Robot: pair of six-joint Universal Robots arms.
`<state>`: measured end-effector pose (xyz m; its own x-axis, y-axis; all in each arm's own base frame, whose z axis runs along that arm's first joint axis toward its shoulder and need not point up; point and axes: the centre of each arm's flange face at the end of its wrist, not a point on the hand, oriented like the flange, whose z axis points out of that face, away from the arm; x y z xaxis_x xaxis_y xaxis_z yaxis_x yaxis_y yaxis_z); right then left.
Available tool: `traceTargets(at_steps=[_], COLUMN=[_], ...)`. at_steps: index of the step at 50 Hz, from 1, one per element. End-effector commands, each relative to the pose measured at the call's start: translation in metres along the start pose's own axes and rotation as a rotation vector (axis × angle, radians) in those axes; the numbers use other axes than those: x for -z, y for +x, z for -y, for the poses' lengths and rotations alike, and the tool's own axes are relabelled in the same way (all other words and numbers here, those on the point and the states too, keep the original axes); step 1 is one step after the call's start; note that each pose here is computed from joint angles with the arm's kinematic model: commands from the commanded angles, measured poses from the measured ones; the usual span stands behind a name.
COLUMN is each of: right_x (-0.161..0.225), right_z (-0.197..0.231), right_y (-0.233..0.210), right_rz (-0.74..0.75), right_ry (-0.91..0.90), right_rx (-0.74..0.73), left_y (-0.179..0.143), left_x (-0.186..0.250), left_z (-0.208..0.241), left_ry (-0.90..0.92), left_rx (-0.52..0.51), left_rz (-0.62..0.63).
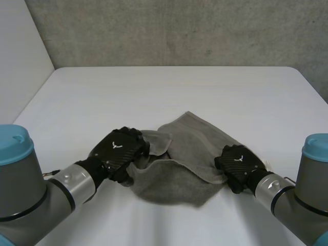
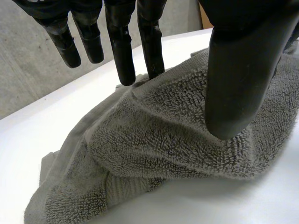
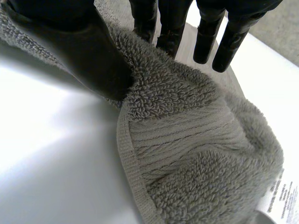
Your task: Fold the towel.
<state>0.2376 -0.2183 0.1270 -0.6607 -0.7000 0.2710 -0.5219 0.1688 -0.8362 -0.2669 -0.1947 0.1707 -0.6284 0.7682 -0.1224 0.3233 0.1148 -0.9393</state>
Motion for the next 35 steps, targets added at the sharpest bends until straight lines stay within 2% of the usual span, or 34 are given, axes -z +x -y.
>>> traceTargets(at_steps=[1,11,21,35], right_x=[0.016,0.022,0.021,0.021], right_z=[0.01,0.009,0.005,0.0], right_y=[0.009,0.012,0.015,0.012], right_rz=[-0.008,0.053,0.053,0.05], right_ry=[0.019,0.017,0.004,0.0], right_rx=[0.006,-0.029,-0.043,-0.044], left_y=[-0.001,0.016,0.01,0.009], left_x=[-0.01,-0.019,-0.017,-0.009], left_z=[-0.003,-0.01,-0.011,0.013], left_ry=[-0.011,-0.031,-0.048,0.028], left_rx=[-0.002,-0.017,-0.01,-0.028], left_rz=[0.006,-0.05,-0.018,0.001])
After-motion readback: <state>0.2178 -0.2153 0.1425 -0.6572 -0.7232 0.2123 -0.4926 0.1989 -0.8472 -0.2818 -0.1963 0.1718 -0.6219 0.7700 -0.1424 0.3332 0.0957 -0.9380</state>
